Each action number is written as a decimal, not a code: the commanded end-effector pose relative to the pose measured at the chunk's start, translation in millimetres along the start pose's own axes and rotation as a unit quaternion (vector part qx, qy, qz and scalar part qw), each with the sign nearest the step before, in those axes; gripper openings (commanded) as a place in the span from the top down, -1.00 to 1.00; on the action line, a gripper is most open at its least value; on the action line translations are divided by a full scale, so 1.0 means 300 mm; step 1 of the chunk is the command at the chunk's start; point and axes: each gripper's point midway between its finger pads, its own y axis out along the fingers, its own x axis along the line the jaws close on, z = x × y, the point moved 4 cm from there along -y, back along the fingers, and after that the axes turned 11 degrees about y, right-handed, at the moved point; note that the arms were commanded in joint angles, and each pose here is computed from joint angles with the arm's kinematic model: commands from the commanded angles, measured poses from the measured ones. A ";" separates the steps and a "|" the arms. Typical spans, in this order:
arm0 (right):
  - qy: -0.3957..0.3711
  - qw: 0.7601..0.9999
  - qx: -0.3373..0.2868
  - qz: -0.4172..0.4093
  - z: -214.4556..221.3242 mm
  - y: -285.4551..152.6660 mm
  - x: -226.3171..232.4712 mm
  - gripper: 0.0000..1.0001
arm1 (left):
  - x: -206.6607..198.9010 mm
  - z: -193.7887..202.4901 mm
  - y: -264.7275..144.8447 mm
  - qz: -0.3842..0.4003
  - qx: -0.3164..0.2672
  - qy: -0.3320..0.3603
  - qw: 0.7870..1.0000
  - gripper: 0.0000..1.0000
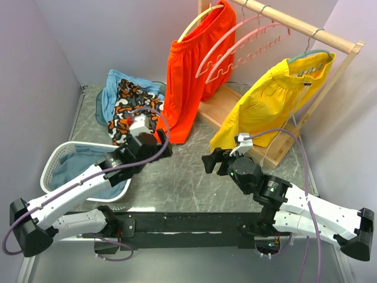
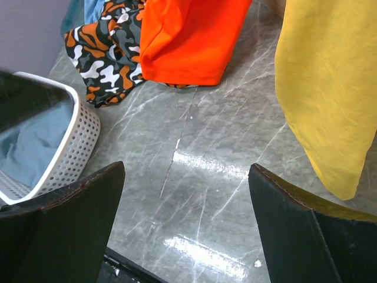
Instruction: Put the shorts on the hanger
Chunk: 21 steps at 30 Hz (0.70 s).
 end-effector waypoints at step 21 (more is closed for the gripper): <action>-0.025 0.998 0.046 -0.028 0.014 0.024 0.079 -0.86 | 0.732 -0.797 0.935 -0.207 -0.088 -0.236 0.945 -0.71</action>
